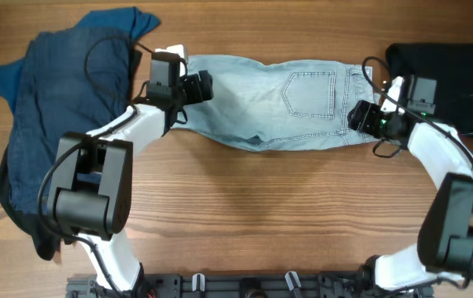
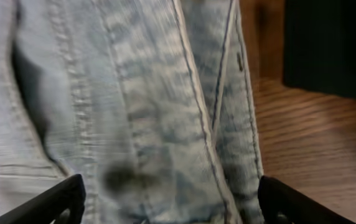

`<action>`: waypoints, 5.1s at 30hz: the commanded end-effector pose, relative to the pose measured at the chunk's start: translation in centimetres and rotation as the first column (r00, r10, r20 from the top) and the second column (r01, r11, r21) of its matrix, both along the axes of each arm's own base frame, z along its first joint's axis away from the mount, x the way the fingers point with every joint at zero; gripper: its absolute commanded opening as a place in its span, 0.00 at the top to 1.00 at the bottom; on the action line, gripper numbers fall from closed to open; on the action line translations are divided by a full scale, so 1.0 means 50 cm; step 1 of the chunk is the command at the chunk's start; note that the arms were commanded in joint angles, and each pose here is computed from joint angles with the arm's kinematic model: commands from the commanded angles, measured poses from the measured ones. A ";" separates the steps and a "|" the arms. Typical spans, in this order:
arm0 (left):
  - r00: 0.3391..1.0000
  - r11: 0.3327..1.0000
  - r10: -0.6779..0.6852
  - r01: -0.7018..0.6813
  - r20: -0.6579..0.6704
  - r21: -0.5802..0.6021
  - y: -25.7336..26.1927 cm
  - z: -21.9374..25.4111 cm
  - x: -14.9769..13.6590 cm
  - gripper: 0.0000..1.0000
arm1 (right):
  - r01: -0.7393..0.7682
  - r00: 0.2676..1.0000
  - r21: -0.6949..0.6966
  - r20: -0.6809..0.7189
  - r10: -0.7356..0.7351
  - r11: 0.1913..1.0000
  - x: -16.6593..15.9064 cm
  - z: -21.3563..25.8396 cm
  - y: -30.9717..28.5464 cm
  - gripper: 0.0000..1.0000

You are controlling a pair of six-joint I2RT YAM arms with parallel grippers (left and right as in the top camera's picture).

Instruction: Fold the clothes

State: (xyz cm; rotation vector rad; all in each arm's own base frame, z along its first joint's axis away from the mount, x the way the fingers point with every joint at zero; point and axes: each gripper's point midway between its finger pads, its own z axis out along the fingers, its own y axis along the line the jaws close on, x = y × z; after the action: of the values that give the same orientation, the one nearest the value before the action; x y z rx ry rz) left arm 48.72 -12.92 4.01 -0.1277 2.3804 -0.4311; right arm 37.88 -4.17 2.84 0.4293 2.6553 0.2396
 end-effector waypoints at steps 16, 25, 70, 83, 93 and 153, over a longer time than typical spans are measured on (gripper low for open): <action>0.971 0.998 -0.024 0.036 -0.240 0.049 0.005 -0.125 -0.079 0.29 | 0.009 0.999 0.173 -0.053 0.000 0.985 0.017 -0.137 0.009 0.23; 0.965 0.998 -0.022 0.037 -0.262 0.052 0.007 -0.131 -0.089 0.41 | -0.006 0.999 0.455 -0.026 0.020 0.890 0.031 -0.126 0.095 0.89; 0.943 0.989 -0.127 0.099 -0.307 -0.106 -0.022 0.031 -0.160 0.02 | 0.108 0.988 0.236 0.081 -0.131 0.966 0.029 0.233 -0.127 0.96; 0.955 0.981 -0.190 0.178 -0.229 -0.074 -0.031 0.004 -0.122 0.96 | -0.033 0.997 0.198 0.078 0.018 0.980 0.051 0.229 -0.023 0.96; 0.924 0.974 -0.223 0.196 -0.310 -0.117 -0.027 -0.089 -0.133 0.96 | -0.038 0.997 0.199 0.071 0.024 0.979 0.048 0.227 -0.017 0.96; 0.947 0.986 -0.009 -0.045 -0.320 -0.158 0.154 0.042 -0.143 0.00 | -0.647 0.734 0.214 0.433 0.523 0.732 0.074 0.276 0.701 0.00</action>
State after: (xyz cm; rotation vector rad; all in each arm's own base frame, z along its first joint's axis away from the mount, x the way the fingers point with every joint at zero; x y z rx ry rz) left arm 41.64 -5.84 5.85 -0.2868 2.6650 -0.6487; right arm 41.55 30.59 14.04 -0.3372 2.3585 0.8401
